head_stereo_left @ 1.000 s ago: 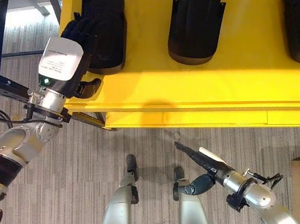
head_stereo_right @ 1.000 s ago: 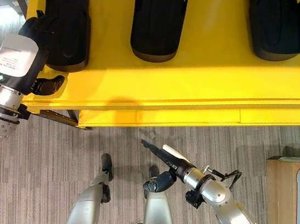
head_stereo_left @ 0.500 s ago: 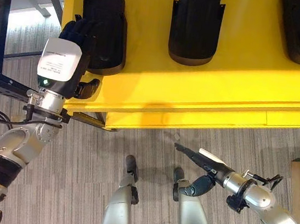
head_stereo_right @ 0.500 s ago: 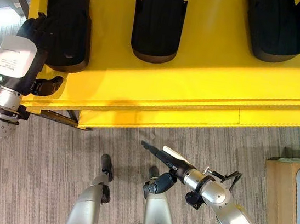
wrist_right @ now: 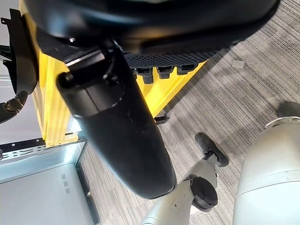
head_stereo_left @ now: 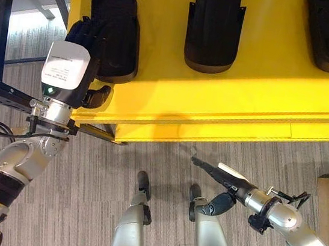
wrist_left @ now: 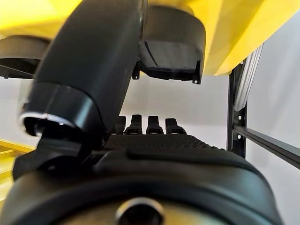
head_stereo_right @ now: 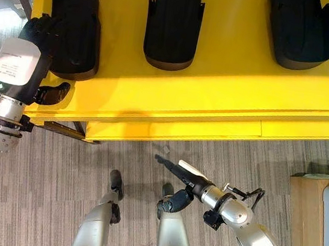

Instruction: Move parts from the plastic box to the shelf.

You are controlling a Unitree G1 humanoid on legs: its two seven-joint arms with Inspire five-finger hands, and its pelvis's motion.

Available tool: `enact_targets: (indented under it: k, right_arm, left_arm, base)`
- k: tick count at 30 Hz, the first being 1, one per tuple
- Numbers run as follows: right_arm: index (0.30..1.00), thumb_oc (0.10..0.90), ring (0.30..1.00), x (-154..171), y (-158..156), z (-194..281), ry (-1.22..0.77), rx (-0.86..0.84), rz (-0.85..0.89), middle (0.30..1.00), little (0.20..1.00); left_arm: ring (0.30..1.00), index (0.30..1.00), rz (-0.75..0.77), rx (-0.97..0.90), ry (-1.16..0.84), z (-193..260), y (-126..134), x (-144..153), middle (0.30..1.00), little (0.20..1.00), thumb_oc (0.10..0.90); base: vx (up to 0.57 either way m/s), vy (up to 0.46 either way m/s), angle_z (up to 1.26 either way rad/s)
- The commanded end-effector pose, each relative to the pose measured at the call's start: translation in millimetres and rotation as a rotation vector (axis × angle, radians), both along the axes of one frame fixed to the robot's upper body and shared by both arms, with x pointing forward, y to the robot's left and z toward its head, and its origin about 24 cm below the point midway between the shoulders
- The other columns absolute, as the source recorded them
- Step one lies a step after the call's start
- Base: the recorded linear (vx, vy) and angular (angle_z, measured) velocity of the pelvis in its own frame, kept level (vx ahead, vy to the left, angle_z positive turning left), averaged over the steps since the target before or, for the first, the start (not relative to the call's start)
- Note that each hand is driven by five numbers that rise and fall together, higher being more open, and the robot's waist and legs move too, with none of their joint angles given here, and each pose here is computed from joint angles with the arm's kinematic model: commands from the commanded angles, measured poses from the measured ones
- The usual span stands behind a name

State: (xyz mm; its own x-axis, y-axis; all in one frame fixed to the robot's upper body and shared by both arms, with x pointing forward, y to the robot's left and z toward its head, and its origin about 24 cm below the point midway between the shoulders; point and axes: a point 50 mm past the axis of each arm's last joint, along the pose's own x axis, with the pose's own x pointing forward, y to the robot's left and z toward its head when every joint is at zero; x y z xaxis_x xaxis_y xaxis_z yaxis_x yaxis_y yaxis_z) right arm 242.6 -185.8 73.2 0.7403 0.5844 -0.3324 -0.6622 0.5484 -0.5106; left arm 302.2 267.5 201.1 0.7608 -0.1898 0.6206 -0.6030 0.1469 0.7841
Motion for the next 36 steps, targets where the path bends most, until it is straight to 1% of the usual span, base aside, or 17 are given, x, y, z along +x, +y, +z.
enact_targets:
  k: [1, 21, 36]
  right_arm:
    - [1.000, 0.900, 1.000, 0, 25, 30, -0.118, 0.131, 0.116, 1.000, 1.000]
    - [1.000, 0.900, 1.000, 0, 26, 30, -0.105, 0.125, 0.128, 1.000, 1.000]
    - [1.000, 0.900, 1.000, 2, 25, 32, -0.112, 0.124, 0.126, 1.000, 1.000]
  left_arm:
    - [1.000, 1.000, -0.006, -0.095, -0.265, 58, 4, -1, 1.000, 1.000, 0.900]
    - [1.000, 1.000, 0.022, -0.091, -0.237, 56, 1, 10, 1.000, 1.000, 0.900]
    - [1.000, 1.000, 0.008, -0.081, -0.204, 52, -2, 13, 1.000, 1.000, 0.900]
  base:
    - [0.00, 0.000, 0.00]
    - [0.00, 0.000, 0.00]
    - [0.00, 0.001, -0.01]
